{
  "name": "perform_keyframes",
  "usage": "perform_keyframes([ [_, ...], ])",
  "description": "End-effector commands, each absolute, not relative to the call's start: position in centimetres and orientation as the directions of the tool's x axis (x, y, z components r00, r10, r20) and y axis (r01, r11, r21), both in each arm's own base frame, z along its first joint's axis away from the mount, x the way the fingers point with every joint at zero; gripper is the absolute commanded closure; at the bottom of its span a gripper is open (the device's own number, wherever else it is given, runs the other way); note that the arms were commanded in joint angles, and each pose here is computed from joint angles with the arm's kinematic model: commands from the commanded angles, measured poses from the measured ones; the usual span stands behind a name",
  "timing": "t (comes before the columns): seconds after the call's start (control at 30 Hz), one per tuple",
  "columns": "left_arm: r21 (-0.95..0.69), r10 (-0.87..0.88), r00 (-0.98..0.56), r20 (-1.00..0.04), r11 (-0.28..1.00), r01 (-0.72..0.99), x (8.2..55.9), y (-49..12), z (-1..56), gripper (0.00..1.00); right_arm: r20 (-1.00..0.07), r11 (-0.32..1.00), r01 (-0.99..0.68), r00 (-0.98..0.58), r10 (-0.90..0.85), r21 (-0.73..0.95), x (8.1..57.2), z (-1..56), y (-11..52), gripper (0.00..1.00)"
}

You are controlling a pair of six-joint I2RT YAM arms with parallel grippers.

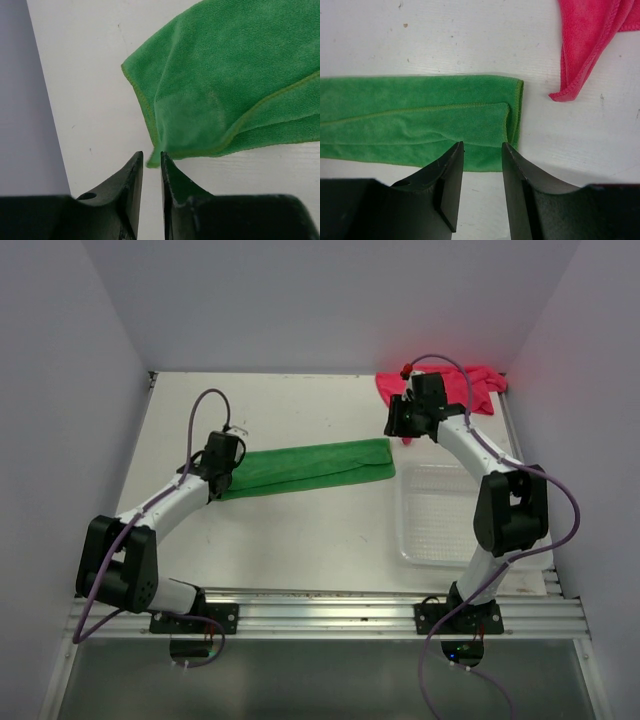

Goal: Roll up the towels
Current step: Fold the towel

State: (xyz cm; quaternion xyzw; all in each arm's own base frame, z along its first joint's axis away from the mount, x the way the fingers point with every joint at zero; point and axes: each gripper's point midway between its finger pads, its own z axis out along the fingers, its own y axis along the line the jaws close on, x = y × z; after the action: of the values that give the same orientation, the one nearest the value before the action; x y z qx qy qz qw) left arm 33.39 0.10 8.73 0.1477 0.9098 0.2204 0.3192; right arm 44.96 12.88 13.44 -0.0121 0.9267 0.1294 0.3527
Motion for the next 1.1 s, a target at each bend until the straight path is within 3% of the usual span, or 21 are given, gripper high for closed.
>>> perform_keyframes([
  [0.0, 0.537, 0.396, -0.771, -0.499, 0.839, 0.084, 32.8, 1.3, 9.2, 0.75, -0.702, 0.955, -0.130, -0.705, 0.101, 0.268, 45.9, 16.7, 13.4, 0.59],
  [0.2, 0.520, 0.383, -0.774, -0.504, 0.850, 0.082, 32.6, 1.1, 9.2, 0.57, -0.698, 0.955, -0.127, -0.708, 0.103, 0.270, 46.2, 16.6, 13.5, 0.56],
  [0.37, 0.427, 0.290, -0.721, -0.629, 0.904, -0.009, 34.8, 0.9, 11.8, 0.46, -0.687, 0.956, -0.099, -0.716, 0.125, 0.277, 47.0, 16.5, 13.5, 0.55],
  [0.53, 0.190, 0.084, -0.687, -0.722, 0.978, -0.081, 38.5, 3.0, 12.7, 0.46, -0.666, 0.958, -0.051, -0.730, 0.157, 0.281, 48.3, 16.6, 13.5, 0.55],
  [0.77, -0.103, -0.155, -0.687, -0.710, 0.988, -0.116, 42.5, 4.0, 11.4, 0.47, -0.632, 0.957, 0.000, -0.751, 0.191, 0.289, 50.0, 15.3, 13.7, 0.56],
  [1.07, -0.196, -0.215, -0.741, -0.636, 0.974, -0.115, 42.6, 4.0, 6.7, 0.49, -0.568, 0.974, 0.071, -0.802, 0.185, 0.217, 51.3, 12.1, 12.8, 0.55],
])
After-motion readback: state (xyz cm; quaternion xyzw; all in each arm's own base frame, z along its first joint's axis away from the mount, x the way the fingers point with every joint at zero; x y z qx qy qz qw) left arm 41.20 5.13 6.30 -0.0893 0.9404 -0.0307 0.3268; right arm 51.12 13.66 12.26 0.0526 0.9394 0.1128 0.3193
